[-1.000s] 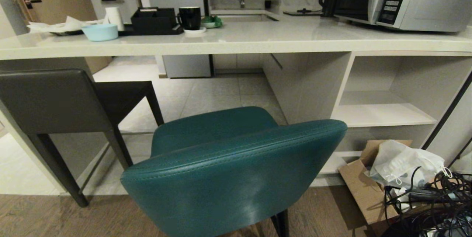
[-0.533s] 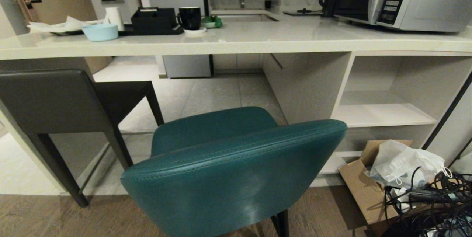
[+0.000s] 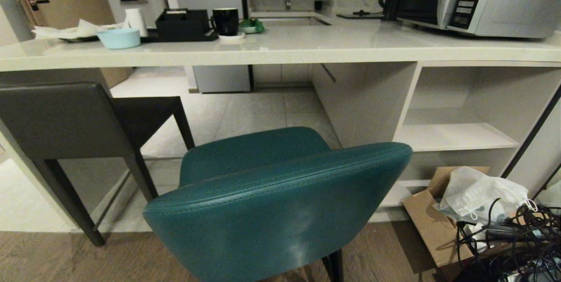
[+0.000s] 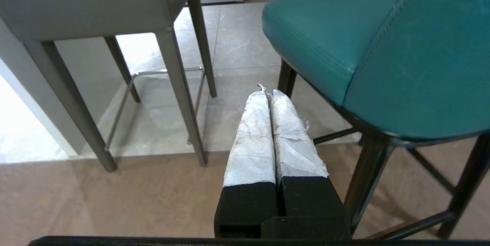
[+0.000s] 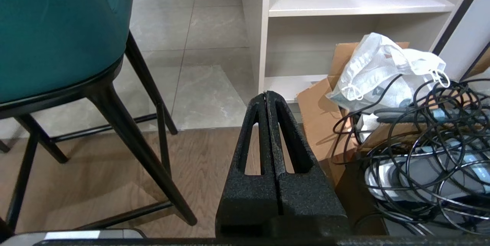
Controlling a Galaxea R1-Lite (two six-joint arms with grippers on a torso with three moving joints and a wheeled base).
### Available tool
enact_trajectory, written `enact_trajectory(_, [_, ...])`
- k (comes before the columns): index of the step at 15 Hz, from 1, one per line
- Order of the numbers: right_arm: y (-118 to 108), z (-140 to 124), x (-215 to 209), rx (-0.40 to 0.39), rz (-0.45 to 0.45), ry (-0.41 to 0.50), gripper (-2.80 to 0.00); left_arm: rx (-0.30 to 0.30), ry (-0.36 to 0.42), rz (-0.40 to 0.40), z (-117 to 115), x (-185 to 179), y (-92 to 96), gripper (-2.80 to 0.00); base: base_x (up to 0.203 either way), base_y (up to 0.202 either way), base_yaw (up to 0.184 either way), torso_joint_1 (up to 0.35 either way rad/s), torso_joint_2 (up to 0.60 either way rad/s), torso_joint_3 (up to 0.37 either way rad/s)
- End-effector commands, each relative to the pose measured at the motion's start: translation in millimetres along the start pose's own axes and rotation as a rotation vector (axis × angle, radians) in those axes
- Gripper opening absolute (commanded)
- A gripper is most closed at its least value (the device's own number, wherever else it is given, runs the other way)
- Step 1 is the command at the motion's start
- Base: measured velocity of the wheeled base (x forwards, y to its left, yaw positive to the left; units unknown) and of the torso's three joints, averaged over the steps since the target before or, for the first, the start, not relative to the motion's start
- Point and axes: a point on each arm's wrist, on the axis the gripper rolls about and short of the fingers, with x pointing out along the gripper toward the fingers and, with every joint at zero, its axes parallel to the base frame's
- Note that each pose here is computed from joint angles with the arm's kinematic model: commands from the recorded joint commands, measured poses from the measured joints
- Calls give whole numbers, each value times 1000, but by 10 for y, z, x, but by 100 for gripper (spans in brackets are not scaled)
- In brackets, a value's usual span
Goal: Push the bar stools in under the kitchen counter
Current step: Pull the gray chair out from under the dining table
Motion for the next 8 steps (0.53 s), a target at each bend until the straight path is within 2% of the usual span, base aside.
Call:
enact_trajectory(1, [0, -2, 1, 7, 0, 0, -280, -23, 16, 6, -45, 12, -1, -280, 0, 0, 0, 0, 0, 0])
enact_trajectory(2, [0, -2, 1, 5, 0, 0, -280, -45, 13, 18, -41, 12, 2, -280, 0, 0, 0, 0, 0, 0])
enact_trajectory(8, [0, -3, 3, 22, -2, 0, -280, -51, 8, 16, -37, 12, 2, -280, 0, 0, 0, 0, 0, 0])
